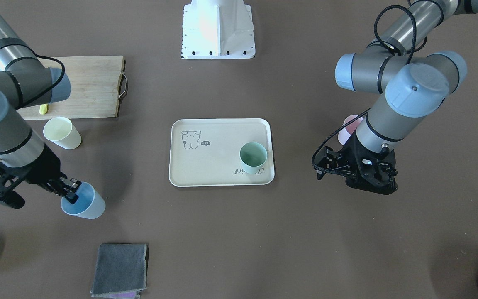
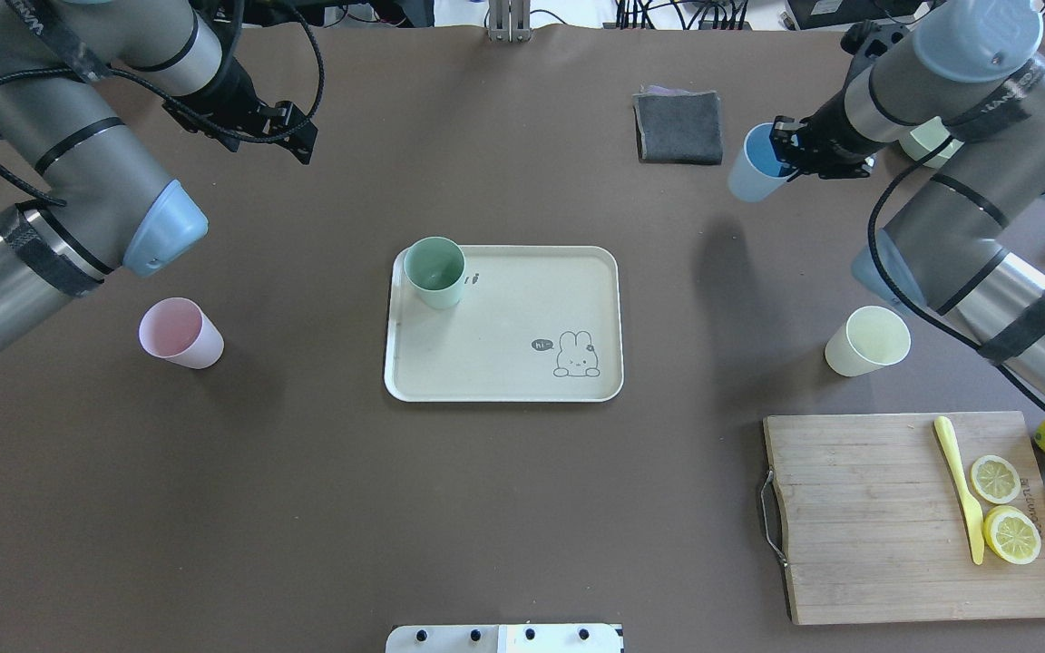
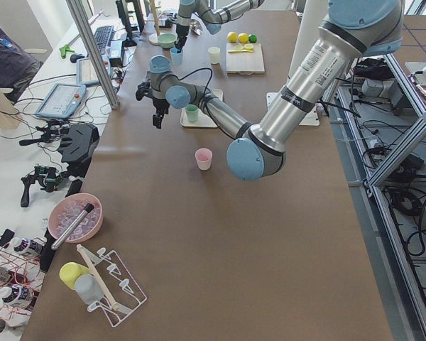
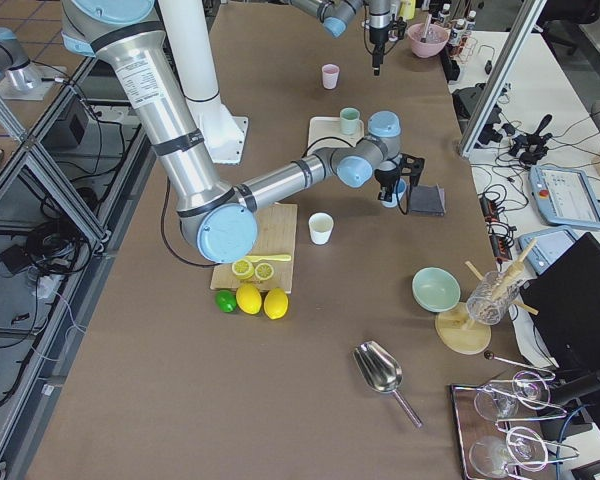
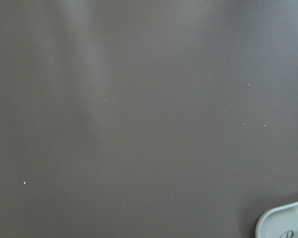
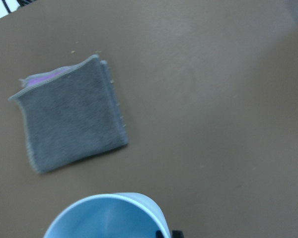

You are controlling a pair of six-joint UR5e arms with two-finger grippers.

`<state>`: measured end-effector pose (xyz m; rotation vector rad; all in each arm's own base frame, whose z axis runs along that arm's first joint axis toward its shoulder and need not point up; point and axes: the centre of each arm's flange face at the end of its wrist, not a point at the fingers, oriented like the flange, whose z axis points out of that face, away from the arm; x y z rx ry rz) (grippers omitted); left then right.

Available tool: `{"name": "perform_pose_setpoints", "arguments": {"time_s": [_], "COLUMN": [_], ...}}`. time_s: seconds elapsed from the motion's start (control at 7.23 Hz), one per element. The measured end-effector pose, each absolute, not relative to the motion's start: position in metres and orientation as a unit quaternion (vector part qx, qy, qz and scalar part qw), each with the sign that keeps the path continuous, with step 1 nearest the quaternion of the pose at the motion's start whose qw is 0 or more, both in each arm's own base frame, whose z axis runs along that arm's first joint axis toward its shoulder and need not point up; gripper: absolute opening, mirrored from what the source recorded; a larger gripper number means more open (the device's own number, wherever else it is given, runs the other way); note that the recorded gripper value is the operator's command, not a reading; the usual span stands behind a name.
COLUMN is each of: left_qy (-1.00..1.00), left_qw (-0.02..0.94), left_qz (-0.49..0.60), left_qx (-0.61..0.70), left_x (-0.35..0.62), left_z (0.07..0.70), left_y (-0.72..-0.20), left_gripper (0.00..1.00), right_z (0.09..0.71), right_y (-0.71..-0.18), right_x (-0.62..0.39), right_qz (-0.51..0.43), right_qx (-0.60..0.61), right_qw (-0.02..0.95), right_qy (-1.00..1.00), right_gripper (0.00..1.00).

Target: Place all cups on tray

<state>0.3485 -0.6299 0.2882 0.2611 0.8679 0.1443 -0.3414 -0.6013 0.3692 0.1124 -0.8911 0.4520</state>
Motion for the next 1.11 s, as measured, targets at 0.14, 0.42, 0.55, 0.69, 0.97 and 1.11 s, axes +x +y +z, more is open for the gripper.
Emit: {"name": "perform_pose_setpoints", "arguments": {"time_s": [0.14,0.42,0.55,0.69,0.97,1.11], "left_qy": [0.418,0.417,0.417,0.417,0.417,0.417], "left_qw": [0.897,0.897,0.897,0.897,0.898,0.898], "left_qz": [0.069,0.068,0.068,0.068,0.068,0.068], "left_qx": [0.126,0.127,0.127,0.127,0.127,0.127], "left_x": [0.349,0.349,0.349,0.349,0.349,0.348], "left_z": [0.289,0.289,0.289,0.289,0.29,0.292], "left_y": [-0.63,-0.63,-0.63,-0.63,-0.63,-0.629], "left_gripper": [0.99,0.99,0.99,0.99,0.99,0.99], "right_z": [0.337,0.281,0.257,0.246,0.243,0.244], "right_y": [-0.577,-0.542,-0.532,-0.524,-0.515,-0.514], "right_x": [-0.387,-0.458,-0.48,-0.493,-0.506,-0.508], "right_qz": [0.215,0.214,0.22,0.22,0.219,0.221], "right_qx": [0.07,0.052,0.036,0.027,0.034,0.05], "right_qw": [0.872,0.878,0.883,0.885,0.89,0.892], "right_qy": [-0.433,-0.426,-0.414,-0.409,-0.398,-0.392], "right_gripper": [0.0,0.0,0.18,0.73,1.0,1.0]}}
